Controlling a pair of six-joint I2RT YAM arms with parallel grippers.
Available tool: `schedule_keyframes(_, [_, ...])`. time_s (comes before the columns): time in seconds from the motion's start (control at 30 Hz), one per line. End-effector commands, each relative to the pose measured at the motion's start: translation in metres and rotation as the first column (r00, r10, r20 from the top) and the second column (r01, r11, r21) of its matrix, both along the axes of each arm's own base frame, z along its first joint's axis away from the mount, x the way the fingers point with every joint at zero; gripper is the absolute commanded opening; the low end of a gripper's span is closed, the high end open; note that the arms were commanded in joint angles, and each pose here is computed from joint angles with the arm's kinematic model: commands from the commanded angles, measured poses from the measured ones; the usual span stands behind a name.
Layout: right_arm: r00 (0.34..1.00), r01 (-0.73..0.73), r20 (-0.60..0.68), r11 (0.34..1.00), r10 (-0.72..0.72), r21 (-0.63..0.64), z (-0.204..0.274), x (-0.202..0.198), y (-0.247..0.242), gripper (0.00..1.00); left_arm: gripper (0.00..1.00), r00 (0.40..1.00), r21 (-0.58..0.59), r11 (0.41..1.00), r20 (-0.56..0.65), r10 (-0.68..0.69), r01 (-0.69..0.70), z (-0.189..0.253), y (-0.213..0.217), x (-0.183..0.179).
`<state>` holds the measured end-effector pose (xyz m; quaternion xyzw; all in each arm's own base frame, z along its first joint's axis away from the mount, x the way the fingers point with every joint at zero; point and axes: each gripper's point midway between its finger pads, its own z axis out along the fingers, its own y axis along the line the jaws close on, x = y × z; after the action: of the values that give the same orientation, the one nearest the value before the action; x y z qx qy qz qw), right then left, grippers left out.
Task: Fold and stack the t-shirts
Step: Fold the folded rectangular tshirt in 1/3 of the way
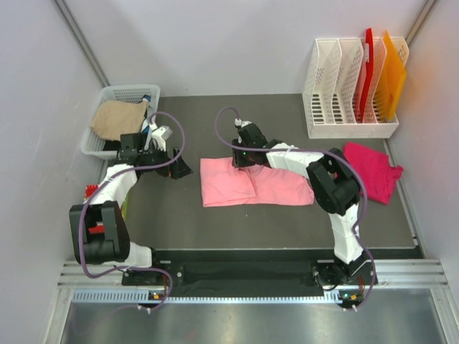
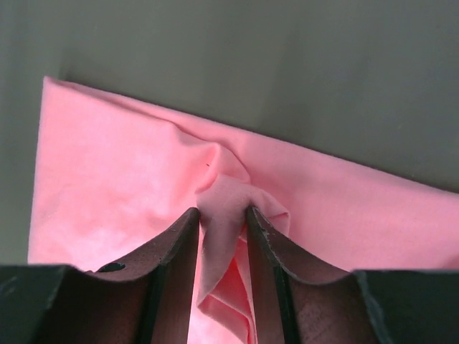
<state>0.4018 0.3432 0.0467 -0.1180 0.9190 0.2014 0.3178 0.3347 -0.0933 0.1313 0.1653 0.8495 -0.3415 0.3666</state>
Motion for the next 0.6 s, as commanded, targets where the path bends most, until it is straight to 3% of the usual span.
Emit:
schedule_keyframes(0.0, [0.998,0.014,0.056,1.000,-0.013,-0.006,0.021,0.025,-0.010,0.33,0.99,0.996,0.011,0.998,0.070,-0.060,0.059,0.015,-0.002,-0.003])
schedule_keyframes(0.4, [0.981,0.176,0.111,0.965,-0.157,-0.194,0.028,0.061,-0.082,0.33,0.99,0.990,0.023,0.994,0.093,-0.108,0.106,0.024,-0.005,-0.017])
schedule_keyframes(0.57, [0.959,0.240,0.209,0.941,-0.192,-0.240,0.064,0.059,-0.088,0.34,0.99,0.990,0.007,0.995,0.098,-0.103,0.103,0.033,-0.005,-0.018])
